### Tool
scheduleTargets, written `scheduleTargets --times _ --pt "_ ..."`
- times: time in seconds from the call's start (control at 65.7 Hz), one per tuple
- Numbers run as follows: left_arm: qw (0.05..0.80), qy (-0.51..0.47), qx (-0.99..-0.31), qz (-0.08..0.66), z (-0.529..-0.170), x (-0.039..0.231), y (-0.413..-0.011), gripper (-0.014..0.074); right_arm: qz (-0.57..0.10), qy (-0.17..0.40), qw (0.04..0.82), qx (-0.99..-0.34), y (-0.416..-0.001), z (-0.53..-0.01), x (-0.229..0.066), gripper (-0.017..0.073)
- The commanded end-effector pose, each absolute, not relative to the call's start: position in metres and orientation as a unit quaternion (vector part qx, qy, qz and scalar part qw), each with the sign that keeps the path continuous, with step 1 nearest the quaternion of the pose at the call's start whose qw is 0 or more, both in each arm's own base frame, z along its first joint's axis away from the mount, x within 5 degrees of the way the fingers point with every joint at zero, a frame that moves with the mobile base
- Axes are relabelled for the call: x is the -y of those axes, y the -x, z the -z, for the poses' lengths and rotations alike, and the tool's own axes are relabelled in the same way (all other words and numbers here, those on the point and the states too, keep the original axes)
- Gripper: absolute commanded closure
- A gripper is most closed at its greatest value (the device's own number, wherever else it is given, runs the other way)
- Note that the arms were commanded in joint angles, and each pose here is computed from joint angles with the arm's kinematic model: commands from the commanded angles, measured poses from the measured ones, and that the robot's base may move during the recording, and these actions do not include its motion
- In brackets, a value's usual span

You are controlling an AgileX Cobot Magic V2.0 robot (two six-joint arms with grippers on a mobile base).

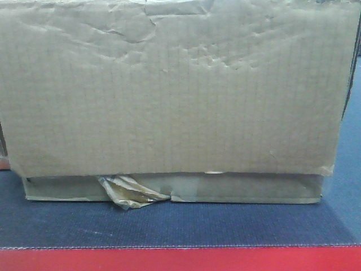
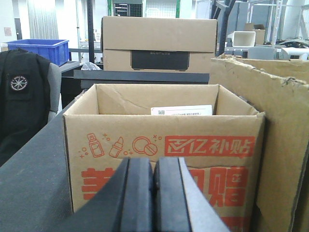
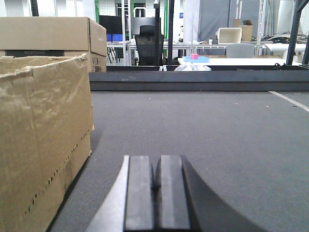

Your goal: Stack two boxes on right shelf middle

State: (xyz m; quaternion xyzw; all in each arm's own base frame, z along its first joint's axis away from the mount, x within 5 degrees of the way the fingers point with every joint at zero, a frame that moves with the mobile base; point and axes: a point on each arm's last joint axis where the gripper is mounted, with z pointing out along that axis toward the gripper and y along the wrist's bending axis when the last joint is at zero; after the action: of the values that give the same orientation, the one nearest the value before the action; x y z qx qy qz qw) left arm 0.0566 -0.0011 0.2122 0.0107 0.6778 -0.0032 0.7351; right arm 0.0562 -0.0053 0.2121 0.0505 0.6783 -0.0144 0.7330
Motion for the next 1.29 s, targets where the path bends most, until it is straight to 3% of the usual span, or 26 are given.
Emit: scheduleTargets --times 0.0,0.198,0.502,0.791,0.959,1.278 --pt "0.744 -0.014 -0.669 0.002 -0.215 0.001 -0.056 0.0688 0.017 -0.051 0.741 -0.669 -0.056 -0.214 0.006 0.0721" --pt "0.725 -0.01 -0.689 -0.002 -0.228 0.0 -0.053 0.0688 0.017 -0.051 0.741 -0.669 -0.056 -0.214 0.006 0.0721" --pt "0.684 0.003 -0.73 -0.012 -0.332 -0.003 -0.049 0.0688 0.017 -0.051 0.741 -0.669 -0.056 -0.214 0.006 0.0721" --pt "0.532 0.009 -0.846 -0.02 -0.382 -0.003 -0.135 0.0688 0.017 -0.051 0.741 -0.669 -0.056 -0.214 0.006 0.0721" --pt "0.501 0.007 -0.865 -0.016 -0.378 -0.001 -0.188 0.0688 0.017 -0.051 0.741 -0.669 -0.056 -0.214 0.006 0.0721" --pt "0.44 0.015 -0.898 -0.004 -0.38 0.002 -0.241 0.0688 0.017 -0.051 0.741 -0.669 -0.056 -0.214 0.006 0.0721"
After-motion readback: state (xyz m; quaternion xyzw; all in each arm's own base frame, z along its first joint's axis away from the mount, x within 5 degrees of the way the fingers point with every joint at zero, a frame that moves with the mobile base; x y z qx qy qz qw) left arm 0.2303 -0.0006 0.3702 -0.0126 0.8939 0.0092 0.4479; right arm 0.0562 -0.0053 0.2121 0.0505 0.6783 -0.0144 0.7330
